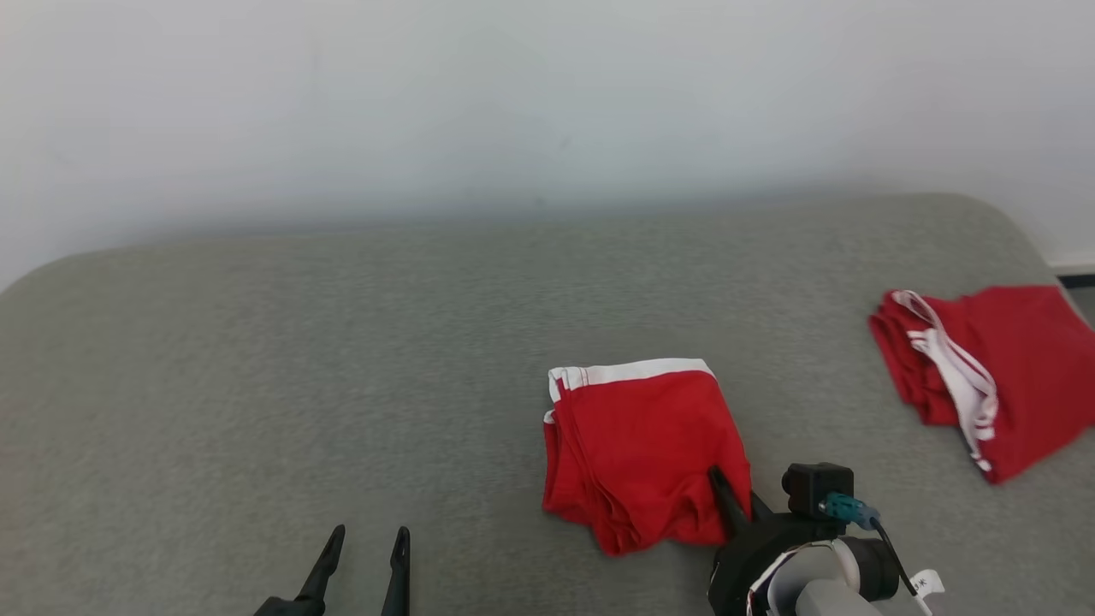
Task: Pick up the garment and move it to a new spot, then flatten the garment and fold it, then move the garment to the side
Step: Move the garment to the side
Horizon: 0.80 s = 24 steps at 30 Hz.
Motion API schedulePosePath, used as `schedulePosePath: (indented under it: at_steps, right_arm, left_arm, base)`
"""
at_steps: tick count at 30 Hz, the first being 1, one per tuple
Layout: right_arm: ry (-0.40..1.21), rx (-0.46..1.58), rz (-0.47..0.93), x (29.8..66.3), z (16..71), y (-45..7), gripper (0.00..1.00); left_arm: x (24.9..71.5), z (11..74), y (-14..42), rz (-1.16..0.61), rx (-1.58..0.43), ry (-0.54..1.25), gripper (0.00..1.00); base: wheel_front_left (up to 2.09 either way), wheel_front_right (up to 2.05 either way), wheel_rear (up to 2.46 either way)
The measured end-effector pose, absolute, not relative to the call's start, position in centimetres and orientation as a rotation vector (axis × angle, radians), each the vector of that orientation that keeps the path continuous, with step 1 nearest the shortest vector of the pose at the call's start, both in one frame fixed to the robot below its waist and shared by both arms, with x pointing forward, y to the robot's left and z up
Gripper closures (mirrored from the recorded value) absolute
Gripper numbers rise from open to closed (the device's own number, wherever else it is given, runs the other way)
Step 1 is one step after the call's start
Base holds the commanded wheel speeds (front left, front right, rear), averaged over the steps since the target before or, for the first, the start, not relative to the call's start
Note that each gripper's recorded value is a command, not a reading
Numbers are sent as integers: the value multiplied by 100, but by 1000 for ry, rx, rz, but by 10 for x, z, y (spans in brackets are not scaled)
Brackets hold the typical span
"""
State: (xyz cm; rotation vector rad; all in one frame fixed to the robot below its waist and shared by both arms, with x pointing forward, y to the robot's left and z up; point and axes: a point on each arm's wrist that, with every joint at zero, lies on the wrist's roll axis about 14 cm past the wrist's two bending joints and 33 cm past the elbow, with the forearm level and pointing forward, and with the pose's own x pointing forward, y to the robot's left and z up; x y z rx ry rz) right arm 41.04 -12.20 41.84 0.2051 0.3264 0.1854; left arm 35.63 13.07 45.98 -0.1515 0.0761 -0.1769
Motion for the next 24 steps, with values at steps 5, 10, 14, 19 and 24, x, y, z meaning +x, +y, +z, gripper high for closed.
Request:
schedulePosePath:
  at_steps: [5, 10, 14, 19, 24]
  right_arm:
    - [320, 190, 96, 393, 416, -158, 100]
    - [306, 211, -15, 372, 416, -196, 100]
    - [299, 223, -92, 354, 415, -222, 100]
    - [290, 232, -181, 331, 414, -250, 100]
    - [276, 241, -272, 311, 415, -277, 100]
  left_arm:
    - [367, 464, 97, -273, -161, 73, 0]
    - [378, 471, 57, -383, -175, 62, 0]
    - [383, 477, 24, -479, -172, 54, 0]
    - [387, 482, -17, -592, -174, 49, 0]
    - [386, 481, -60, -721, -179, 61, 0]
  base:
    - [0, 0, 0]
    - [0, 0, 0]
    - [0, 0, 0]
    - [0, 0, 0]
    - [0, 0, 0]
